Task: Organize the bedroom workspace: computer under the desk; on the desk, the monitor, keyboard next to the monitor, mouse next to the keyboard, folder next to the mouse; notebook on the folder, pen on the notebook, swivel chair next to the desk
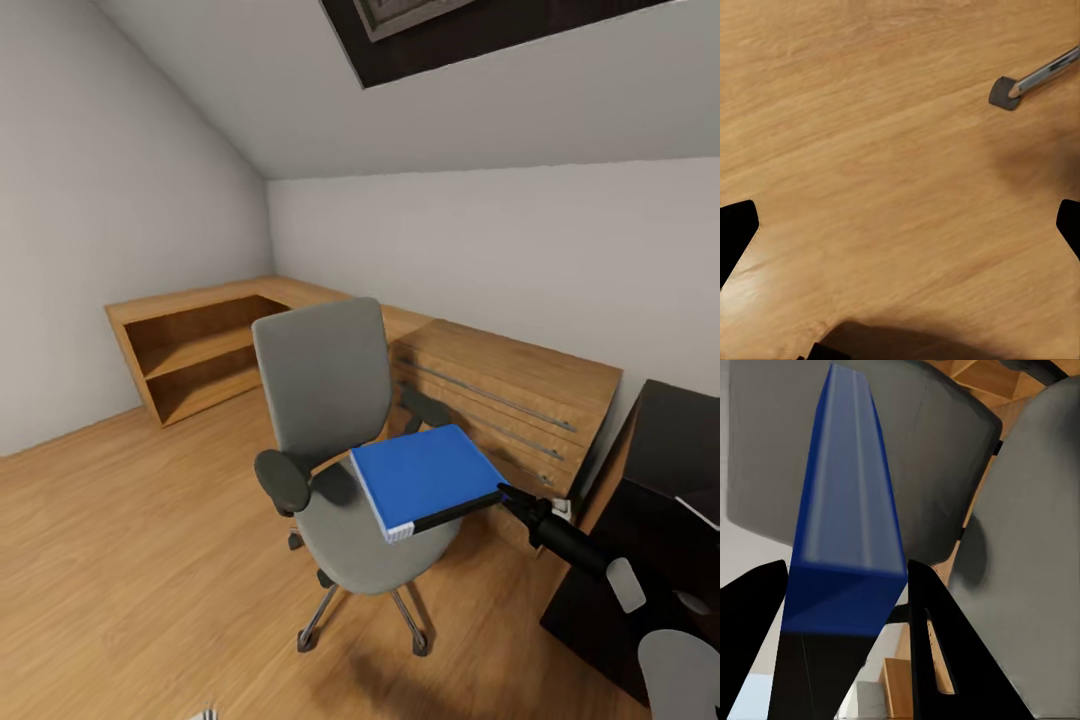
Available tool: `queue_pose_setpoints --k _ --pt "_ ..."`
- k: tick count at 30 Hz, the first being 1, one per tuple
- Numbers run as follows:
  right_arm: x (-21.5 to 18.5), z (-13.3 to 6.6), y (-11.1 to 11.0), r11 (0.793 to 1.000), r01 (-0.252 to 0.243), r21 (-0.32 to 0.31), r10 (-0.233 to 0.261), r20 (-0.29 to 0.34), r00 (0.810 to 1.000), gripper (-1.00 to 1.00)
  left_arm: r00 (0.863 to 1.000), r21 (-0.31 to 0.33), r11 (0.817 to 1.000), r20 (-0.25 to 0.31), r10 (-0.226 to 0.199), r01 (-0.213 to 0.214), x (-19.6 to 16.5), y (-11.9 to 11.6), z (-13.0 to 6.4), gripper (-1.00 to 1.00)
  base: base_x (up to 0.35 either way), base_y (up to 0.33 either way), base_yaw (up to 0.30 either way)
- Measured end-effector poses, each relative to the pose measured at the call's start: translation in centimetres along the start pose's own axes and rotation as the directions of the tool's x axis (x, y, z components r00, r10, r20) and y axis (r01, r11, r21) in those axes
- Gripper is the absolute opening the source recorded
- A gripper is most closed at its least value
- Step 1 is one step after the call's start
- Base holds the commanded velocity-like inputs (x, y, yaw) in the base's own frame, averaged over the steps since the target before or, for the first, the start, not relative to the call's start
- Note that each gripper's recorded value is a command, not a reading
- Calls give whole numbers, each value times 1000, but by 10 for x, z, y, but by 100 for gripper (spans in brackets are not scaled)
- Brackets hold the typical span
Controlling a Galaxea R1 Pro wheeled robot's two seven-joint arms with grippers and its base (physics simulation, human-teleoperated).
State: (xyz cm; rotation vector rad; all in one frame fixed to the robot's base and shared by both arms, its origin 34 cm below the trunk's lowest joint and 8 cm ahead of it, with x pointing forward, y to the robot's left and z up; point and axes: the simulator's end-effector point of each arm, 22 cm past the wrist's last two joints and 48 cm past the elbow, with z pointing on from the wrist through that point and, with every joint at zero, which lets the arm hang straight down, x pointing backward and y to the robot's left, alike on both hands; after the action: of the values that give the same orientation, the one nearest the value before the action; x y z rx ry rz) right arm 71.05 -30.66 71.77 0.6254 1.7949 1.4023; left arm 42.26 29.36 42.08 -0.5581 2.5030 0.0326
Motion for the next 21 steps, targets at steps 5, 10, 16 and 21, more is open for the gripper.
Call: queue_pose_setpoints --k 5,10,16,21 --pt "-9 -3 15 1000 6 4 -6 -8 1000 -100 1000 -6 1000 21 -1 1 -4 1 -7 100 0 0 0" --pt "-21 -11 22 1000 21 20 -20 -6 1000 -100 1000 -16 1000 -18 1 -2 11 5 -15 100 0 0 0" --pt "-32 -18 31 999 25 33 -25 -5 1000 -100 999 -20 1000 -34 2 -3 12 5 -24 100 0 0 0" --pt "-35 -19 39 999 26 38 -26 -11 1000 -100 999 -21 1000 -37 2 -3 7 4 -31 100 0 0 0"
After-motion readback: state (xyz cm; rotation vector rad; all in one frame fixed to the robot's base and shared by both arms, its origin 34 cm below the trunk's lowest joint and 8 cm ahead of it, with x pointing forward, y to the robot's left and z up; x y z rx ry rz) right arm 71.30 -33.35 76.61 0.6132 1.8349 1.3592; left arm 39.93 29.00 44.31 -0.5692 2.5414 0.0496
